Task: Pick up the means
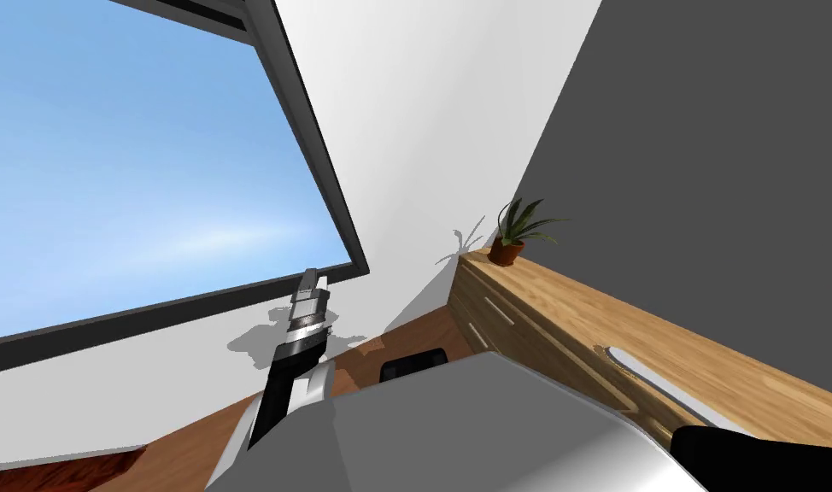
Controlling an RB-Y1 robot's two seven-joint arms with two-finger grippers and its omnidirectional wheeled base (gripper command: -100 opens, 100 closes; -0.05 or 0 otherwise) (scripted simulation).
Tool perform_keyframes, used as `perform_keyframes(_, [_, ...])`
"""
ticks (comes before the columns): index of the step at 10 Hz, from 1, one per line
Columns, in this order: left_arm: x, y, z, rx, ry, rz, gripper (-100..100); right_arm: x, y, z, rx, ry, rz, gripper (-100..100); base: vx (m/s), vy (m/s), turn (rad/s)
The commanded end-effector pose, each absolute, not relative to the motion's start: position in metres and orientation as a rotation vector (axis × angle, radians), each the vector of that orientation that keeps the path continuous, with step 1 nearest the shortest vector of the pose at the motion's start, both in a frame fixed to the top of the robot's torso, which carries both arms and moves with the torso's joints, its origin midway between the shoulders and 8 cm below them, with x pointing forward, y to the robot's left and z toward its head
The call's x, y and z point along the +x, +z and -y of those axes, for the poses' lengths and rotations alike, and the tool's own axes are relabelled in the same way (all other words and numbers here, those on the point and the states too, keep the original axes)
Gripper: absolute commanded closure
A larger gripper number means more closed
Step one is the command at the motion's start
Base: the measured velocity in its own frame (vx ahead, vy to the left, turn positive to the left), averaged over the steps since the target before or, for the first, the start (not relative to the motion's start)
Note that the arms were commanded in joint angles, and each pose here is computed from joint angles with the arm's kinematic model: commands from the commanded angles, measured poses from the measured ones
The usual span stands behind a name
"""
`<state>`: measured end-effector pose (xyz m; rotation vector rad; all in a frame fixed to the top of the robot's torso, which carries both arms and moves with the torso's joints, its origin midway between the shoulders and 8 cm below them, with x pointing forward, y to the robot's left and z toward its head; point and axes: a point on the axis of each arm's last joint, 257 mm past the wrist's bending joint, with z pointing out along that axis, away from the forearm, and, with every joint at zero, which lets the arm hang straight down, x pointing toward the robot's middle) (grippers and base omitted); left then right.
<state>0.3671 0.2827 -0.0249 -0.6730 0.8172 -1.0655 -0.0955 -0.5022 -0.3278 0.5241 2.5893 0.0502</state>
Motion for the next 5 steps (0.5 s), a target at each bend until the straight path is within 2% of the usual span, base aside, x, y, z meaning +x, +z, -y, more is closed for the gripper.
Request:
perform_keyframes(1, [0.367,-0.025,-0.283,-0.673,-1.066,-0.817,0,-0.118,-0.327,0.504,0.536,0.019,-2.646,-100,-0.032,-0.070,0.358])
perform_keyframes(4, [0.367,-0.025,-0.283,-0.673,-1.065,-0.817,0,-0.173,-0.316,0.514,0.540,-0.040,-2.777,-100,-0.032,-0.056,0.372])
perform_keyframes(5, [0.367,-0.025,-0.283,-0.673,-1.065,-0.817,0,-0.176,-0.315,0.514,0.544,-0.042,-2.783,-100,-0.028,-0.058,0.198])
